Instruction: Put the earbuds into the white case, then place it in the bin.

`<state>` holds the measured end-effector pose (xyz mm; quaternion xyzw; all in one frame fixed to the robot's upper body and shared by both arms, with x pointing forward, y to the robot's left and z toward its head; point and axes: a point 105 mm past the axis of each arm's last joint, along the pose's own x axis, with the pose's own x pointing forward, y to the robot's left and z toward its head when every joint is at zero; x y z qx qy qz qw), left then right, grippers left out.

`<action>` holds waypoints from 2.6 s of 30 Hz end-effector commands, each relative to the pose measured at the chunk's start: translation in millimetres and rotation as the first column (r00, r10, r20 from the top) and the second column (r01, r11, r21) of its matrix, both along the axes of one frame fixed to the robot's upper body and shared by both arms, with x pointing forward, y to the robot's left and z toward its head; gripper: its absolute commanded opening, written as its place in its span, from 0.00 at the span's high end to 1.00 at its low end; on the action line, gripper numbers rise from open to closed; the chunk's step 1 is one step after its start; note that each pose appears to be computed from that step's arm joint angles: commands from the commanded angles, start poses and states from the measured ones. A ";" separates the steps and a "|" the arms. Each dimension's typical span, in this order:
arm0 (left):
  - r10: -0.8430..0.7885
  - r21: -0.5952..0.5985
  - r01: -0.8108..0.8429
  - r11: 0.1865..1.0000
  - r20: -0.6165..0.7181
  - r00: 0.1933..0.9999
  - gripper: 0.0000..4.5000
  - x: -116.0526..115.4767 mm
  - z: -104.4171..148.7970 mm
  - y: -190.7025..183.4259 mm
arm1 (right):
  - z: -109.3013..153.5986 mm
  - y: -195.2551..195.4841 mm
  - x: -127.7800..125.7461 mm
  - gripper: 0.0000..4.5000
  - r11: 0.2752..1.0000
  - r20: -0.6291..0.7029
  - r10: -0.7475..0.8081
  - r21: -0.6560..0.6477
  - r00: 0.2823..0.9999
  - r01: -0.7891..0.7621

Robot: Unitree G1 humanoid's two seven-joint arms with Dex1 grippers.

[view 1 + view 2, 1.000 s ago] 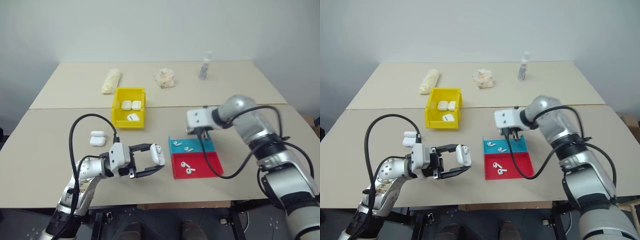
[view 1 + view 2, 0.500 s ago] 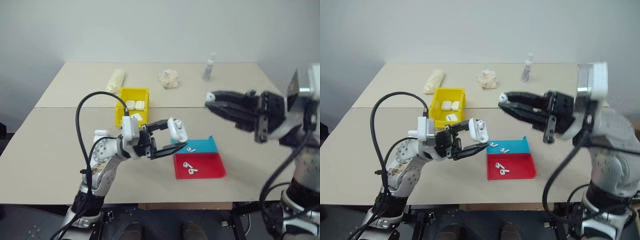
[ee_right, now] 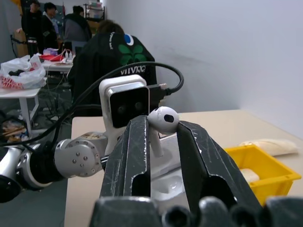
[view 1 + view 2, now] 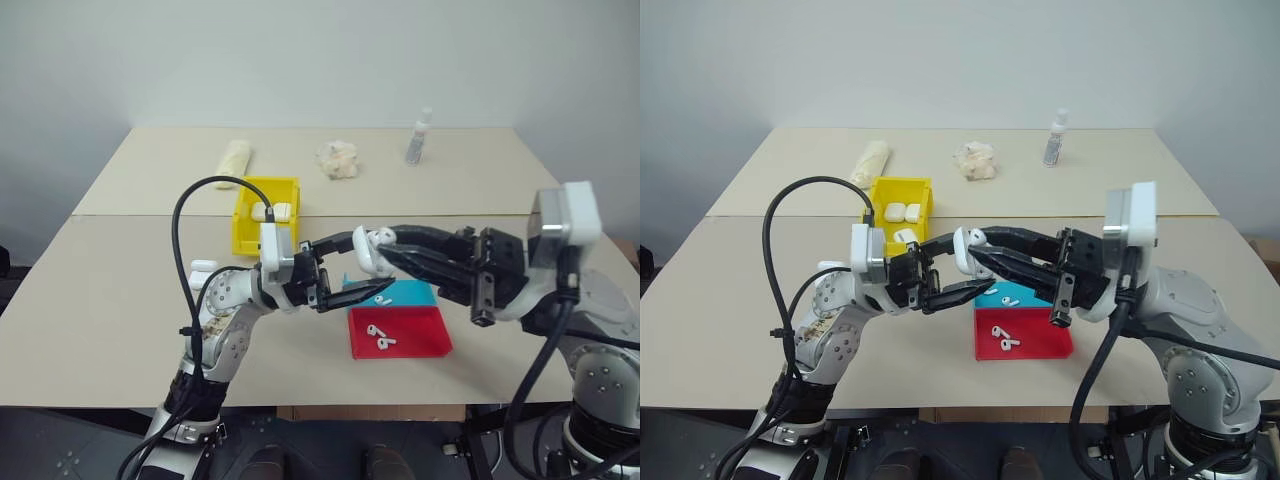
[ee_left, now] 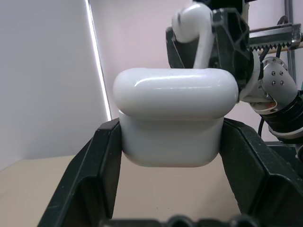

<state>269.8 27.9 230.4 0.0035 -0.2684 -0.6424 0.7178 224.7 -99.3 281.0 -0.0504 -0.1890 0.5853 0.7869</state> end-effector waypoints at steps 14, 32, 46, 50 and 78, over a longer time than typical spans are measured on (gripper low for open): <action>0.027 -0.025 -0.025 0.999 0.055 0.998 0.38 -3.8 5.7 3.8 | -11.3 -2.4 3.0 0.80 0.998 0.027 -0.025 -0.059 0.999 0.027; 0.031 -0.010 -0.030 0.999 0.060 0.998 0.38 -1.8 1.5 3.9 | -20.8 -7.7 -6.0 0.42 0.988 0.056 -0.025 -0.148 0.998 0.033; 0.081 0.049 -0.084 0.995 0.067 0.994 0.38 11.0 -3.2 -7.1 | 17.6 14.9 -7.3 0.69 0.943 0.144 -0.061 -0.315 0.988 0.104; 0.088 0.040 -0.091 0.995 0.074 0.993 0.38 11.0 -0.9 -10.6 | 14.4 24.4 -2.6 1.00 0.914 0.167 -0.104 -0.373 0.980 0.161; 0.156 0.027 -0.160 0.987 0.098 0.983 0.38 19.7 4.4 4.9 | 7.5 9.0 4.9 1.00 0.854 0.219 -0.208 -0.434 0.953 0.286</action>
